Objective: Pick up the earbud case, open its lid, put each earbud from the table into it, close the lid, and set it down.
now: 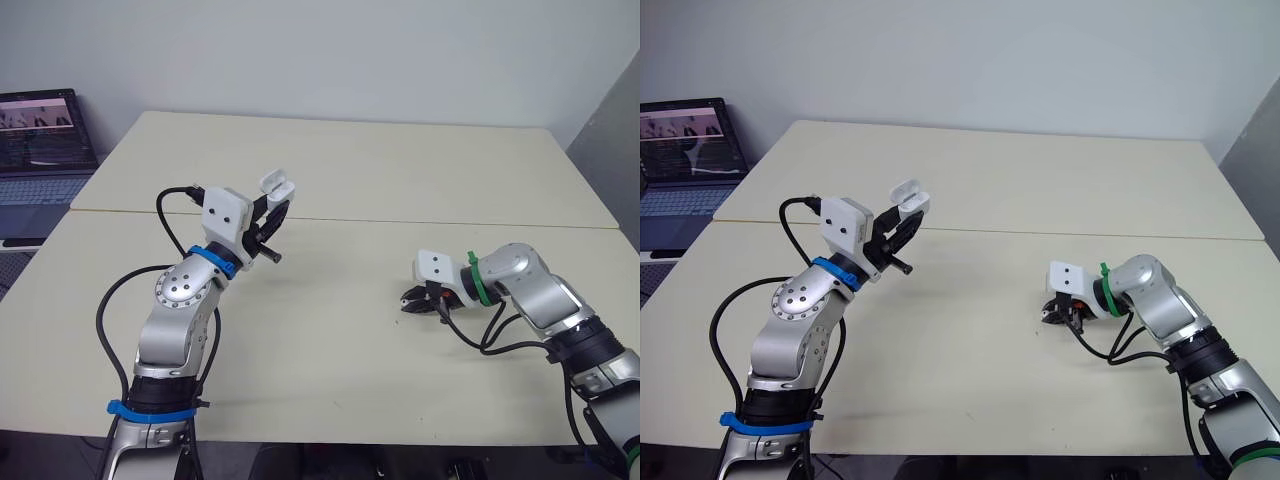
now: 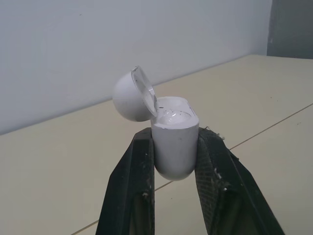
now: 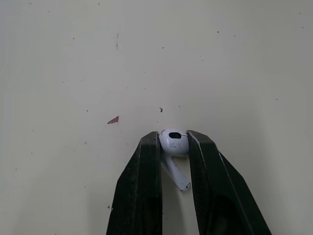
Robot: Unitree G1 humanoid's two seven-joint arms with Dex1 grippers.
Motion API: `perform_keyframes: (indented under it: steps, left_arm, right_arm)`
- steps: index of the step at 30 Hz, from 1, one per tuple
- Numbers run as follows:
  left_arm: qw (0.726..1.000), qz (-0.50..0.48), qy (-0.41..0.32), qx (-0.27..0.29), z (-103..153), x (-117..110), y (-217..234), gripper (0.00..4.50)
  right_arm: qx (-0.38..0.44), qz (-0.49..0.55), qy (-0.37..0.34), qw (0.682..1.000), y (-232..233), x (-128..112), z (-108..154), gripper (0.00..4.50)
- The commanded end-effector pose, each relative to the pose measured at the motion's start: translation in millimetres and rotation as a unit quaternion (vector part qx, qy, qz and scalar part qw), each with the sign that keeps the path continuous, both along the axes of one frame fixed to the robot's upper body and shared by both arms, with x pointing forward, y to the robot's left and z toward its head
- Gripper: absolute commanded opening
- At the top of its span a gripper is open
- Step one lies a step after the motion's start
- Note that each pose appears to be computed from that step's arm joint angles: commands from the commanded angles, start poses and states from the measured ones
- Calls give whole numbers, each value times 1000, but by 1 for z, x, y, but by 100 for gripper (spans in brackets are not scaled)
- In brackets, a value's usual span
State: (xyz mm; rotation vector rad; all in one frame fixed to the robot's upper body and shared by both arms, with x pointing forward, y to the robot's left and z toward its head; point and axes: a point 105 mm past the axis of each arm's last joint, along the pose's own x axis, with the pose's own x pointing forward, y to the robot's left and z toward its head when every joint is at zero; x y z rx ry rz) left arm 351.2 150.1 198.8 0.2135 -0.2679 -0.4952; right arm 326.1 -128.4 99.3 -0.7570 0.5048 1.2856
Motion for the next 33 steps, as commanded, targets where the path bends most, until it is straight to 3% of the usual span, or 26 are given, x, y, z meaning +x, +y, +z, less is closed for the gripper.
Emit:
perform_keyframes:
  steps: [1, 12, 17, 30, 33]
  left_arm:
    - [1000, -7, -30, -1, 12, -8, -4, 73]
    - [999, 0, -17, -27, -6, -16, -13, 73]
    - [999, 3, -14, -29, -9, -16, -11, 73]
    - [1000, -1, -12, -20, -9, -17, -11, 73]
    - [1000, -2, -11, -20, -10, -18, -11, 73]
  right_arm:
    - [-14, -11, -13, 1000, -14, 1, 3, 40]
    - [-159, -57, -15, 986, -135, -39, 30, 40]
    - [-218, -103, 16, 970, -185, -59, 18, 40]
    - [-151, -228, 67, 959, -190, -71, -6, 40]
    - [-155, -233, 66, 958, -192, -72, -7, 144]
